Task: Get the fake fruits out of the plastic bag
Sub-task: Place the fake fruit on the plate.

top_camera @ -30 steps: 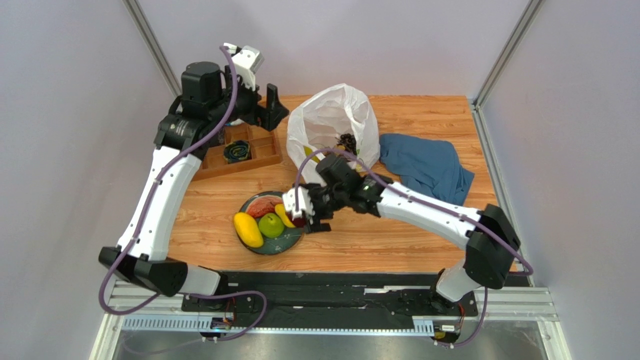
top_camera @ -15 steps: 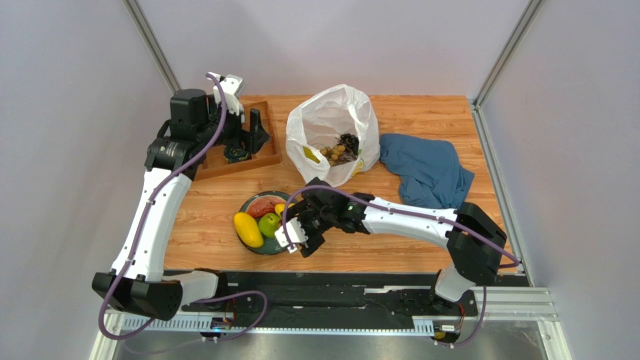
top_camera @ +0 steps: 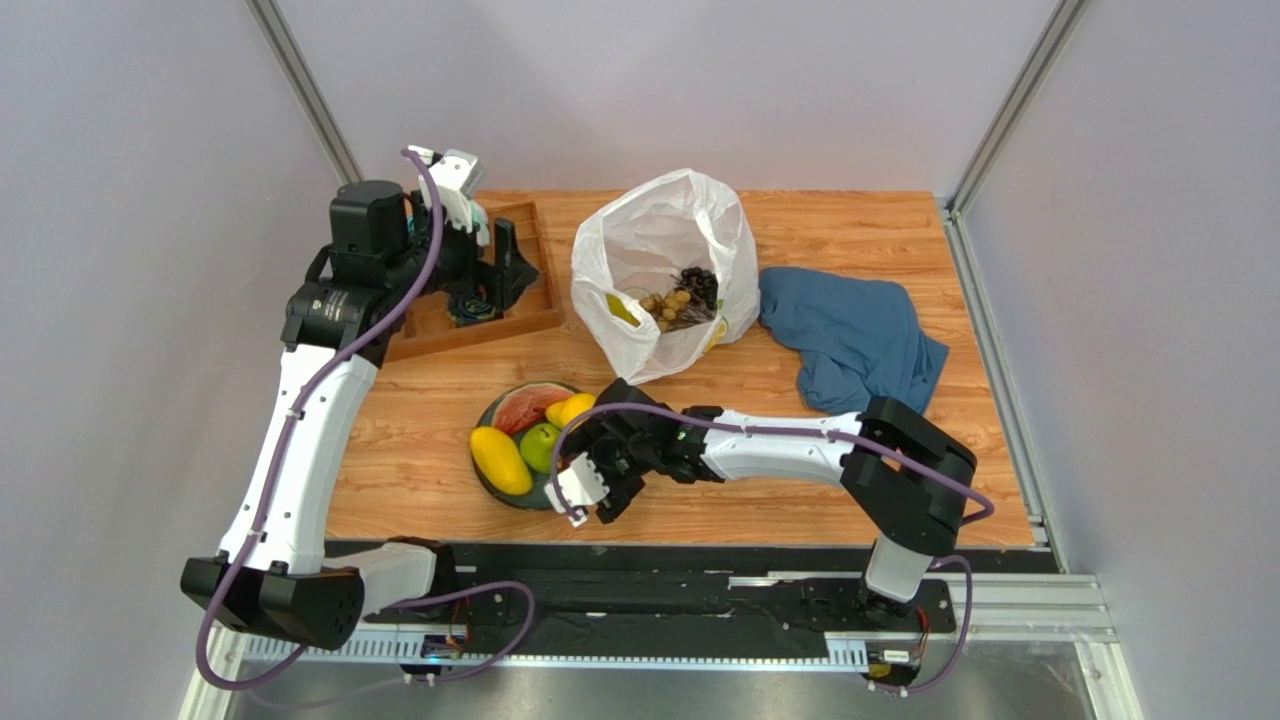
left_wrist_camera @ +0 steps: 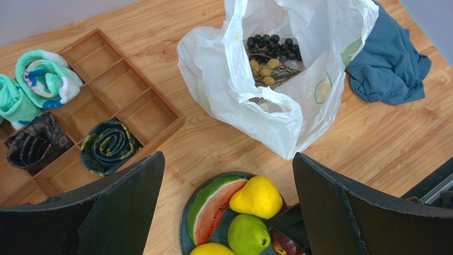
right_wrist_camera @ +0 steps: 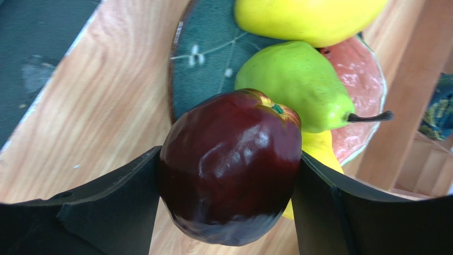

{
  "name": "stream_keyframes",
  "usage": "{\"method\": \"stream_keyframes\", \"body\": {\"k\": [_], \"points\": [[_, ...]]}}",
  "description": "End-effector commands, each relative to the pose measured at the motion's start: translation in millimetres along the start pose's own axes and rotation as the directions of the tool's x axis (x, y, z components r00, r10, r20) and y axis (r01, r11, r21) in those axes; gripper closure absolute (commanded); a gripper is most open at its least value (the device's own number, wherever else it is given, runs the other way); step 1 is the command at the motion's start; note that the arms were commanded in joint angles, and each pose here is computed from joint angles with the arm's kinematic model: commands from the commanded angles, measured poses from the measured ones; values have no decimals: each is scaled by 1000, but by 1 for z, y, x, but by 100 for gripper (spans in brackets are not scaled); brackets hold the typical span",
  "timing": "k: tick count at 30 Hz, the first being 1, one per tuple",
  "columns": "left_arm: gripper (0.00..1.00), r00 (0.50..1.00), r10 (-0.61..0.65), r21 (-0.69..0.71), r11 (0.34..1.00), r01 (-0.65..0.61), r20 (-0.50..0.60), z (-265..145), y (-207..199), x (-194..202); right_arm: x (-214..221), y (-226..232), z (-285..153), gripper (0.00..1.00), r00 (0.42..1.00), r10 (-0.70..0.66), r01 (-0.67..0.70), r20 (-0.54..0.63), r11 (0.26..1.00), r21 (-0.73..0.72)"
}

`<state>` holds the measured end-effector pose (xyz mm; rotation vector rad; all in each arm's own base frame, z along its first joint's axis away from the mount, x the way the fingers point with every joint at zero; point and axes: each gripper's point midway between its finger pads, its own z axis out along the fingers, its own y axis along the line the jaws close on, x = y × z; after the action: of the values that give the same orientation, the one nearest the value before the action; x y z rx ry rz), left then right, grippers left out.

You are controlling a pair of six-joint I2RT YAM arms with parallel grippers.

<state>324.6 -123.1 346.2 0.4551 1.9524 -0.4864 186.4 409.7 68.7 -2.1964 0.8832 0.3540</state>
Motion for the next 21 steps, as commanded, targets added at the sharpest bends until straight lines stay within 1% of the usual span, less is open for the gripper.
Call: {"method": "stream_keyframes", "body": {"k": [1,3,4,5,9,12,15,19,21], "points": [[1,1000,-6,21,1000,5,29,1,-2,-5,-1,-21,3,26,999,-35,36,-5,994,104],[2,1000,-11,26,1000,10,23,3,-2,-3,-1,-24,3,20,999,-33,34,-6,992,120],[2,1000,-12,31,999,11,20,3,-2,-2,-1,-24,3,14,999,-37,37,-8,992,117],[2,1000,-13,36,999,13,17,4,-3,-1,-1,-25,2,0,999,-42,43,-10,992,121],[2,1000,-17,50,999,17,14,7,-4,-1,0,-27,-1,0,999,-36,38,-12,989,143],[2,1000,-20,56,998,19,13,9,-4,-2,-5,-39,-5,0,1000,-19,17,7,980,198],[2,1000,-17,59,998,16,9,10,-4,-2,-7,-40,-4,0,1000,-9,5,19,981,196],[2,1000,-25,67,997,24,5,13,-4,-3,-5,-38,-6,0,999,31,-33,11,980,195],[2,1000,-29,68,997,29,4,14,-5,-4,1,-38,-11,0,998,53,-48,-21,977,209]]}}
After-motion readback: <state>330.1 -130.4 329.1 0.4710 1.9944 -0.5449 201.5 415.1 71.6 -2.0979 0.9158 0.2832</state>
